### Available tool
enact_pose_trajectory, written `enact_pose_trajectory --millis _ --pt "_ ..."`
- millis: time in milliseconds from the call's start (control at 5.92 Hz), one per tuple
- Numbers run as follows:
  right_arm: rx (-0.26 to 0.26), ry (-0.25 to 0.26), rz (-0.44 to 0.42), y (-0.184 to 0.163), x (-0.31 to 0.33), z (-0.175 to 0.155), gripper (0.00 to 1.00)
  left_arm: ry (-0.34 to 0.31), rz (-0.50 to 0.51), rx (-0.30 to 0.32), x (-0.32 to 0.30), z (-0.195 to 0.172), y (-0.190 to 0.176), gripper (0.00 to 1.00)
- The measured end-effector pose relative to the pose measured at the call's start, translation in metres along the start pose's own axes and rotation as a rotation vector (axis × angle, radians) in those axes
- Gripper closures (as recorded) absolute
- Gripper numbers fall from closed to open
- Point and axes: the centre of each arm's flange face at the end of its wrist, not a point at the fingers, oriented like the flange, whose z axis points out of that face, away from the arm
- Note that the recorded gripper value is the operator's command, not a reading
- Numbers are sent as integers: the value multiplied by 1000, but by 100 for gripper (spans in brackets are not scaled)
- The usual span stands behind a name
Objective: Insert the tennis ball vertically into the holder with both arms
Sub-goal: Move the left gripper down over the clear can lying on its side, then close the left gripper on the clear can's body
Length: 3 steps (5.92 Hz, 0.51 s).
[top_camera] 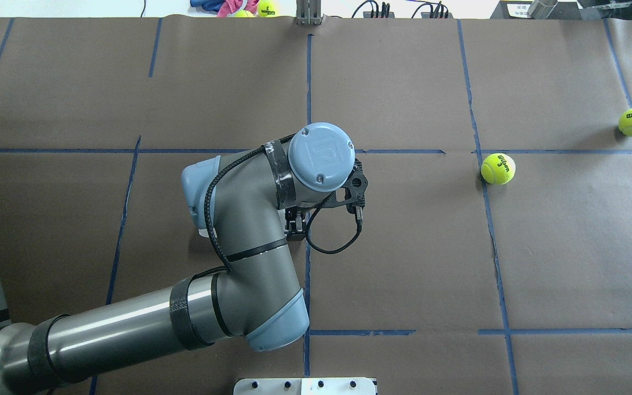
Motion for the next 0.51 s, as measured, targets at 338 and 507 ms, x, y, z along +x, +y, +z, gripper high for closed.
enact_pose_trajectory --millis 338,507 --pt "-2 -1 -4 0 -2 1 0 1 -9 -27 12 15 -6 0" --pt "-4 -1 -6 0 -3 2 0 4 -12 -32 14 20 -9 0"
